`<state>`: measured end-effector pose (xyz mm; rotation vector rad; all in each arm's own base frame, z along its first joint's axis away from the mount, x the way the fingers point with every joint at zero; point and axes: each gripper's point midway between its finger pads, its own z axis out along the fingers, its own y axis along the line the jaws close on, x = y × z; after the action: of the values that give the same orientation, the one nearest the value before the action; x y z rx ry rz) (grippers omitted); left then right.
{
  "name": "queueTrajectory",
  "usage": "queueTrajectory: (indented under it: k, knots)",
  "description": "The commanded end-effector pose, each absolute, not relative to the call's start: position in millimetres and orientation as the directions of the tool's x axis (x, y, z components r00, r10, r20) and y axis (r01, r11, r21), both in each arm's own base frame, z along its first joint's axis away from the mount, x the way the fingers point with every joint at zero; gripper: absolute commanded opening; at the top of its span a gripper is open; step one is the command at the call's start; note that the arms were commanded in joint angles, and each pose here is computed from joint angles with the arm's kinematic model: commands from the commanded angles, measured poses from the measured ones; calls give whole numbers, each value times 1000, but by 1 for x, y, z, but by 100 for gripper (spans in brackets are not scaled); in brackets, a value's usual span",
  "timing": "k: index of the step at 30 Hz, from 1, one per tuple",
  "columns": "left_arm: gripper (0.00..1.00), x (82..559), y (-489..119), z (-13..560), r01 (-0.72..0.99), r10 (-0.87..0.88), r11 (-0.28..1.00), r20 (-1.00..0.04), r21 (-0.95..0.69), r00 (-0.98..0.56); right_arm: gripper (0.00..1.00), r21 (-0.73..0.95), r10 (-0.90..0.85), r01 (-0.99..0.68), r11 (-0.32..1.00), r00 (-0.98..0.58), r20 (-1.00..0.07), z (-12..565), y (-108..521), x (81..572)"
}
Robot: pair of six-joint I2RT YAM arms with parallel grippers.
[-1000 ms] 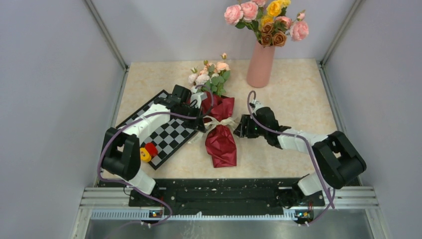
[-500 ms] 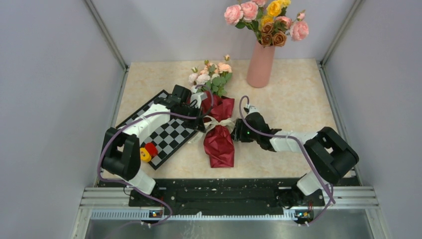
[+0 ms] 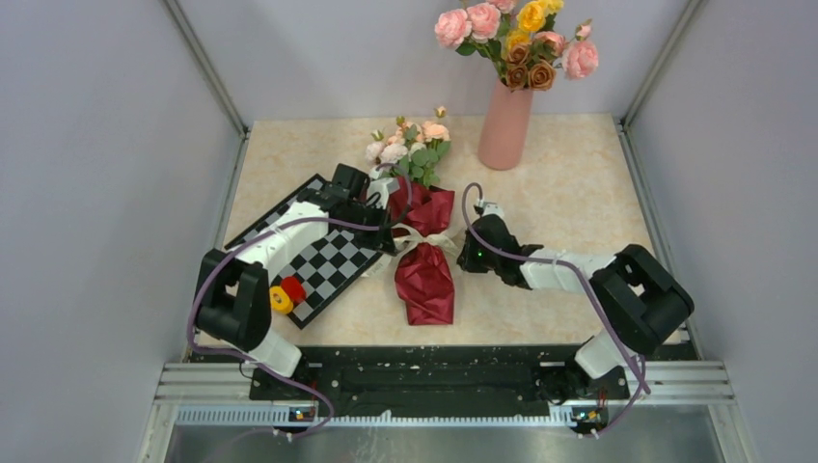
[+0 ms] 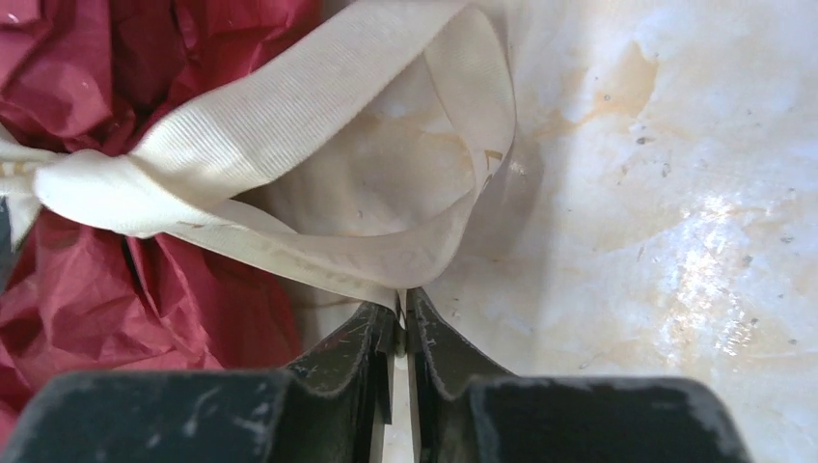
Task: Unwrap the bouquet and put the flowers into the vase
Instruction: Untie the ribbon from the wrapping paper.
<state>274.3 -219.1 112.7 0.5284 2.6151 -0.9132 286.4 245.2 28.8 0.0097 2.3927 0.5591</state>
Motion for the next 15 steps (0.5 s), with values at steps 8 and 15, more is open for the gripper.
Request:
queueTrajectory:
  k: [8, 15]
  knots:
    - [0, 282, -222, 140, 482, 210, 697, -492, -530, -845, 9, 160, -76, -243, 957, -739, -669, 111, 219, 287]
    - [0, 281, -222, 140, 482, 209, 696, -493, -532, -845, 38, 107, -95, -231, 967, -718, -690, 155, 208, 290]
